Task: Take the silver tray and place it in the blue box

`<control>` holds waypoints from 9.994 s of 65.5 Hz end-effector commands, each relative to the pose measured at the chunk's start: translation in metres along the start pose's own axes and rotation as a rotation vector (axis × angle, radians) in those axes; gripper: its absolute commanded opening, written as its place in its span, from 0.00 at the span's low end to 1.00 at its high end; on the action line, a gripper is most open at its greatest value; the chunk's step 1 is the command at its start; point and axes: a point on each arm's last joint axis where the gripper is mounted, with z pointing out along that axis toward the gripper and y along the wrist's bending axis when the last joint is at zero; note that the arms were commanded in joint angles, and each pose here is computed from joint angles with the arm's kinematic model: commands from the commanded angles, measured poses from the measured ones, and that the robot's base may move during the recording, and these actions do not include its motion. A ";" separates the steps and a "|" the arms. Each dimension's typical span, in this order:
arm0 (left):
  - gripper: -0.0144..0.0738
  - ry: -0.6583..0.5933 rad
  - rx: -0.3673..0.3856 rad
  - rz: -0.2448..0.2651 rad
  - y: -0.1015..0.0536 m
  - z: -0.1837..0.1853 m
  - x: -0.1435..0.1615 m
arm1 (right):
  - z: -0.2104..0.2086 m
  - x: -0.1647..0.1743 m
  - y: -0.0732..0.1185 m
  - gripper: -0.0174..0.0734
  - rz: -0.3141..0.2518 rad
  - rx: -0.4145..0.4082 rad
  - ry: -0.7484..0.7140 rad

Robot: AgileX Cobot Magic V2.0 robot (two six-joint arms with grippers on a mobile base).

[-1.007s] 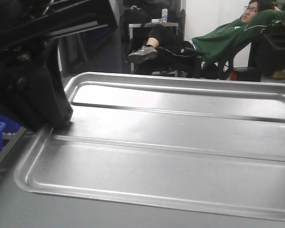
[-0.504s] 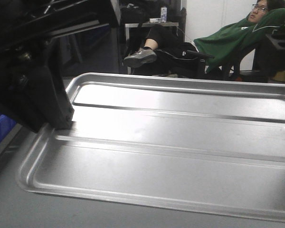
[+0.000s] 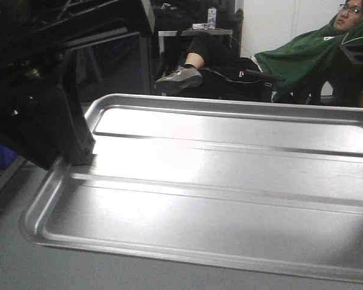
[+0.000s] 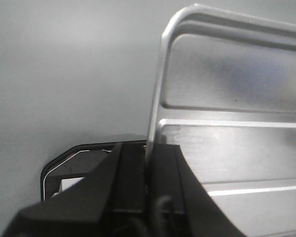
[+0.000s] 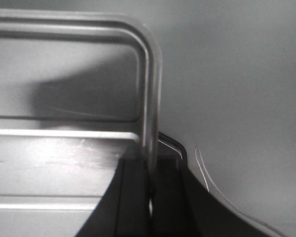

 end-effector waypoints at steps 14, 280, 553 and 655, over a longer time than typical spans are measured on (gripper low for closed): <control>0.05 -0.059 -0.070 0.021 0.009 -0.013 -0.008 | -0.008 -0.001 -0.020 0.25 -0.030 0.196 0.012; 0.05 -0.062 -0.064 0.022 0.008 -0.012 -0.008 | -0.008 -0.001 -0.020 0.25 -0.030 0.196 0.012; 0.21 -0.697 0.184 0.134 -0.026 -0.001 -0.202 | -0.036 -0.206 0.008 0.47 -0.065 -0.136 -0.830; 0.06 -1.105 0.462 0.422 0.125 -0.100 0.048 | -0.087 0.031 -0.080 0.24 -0.496 -0.518 -1.372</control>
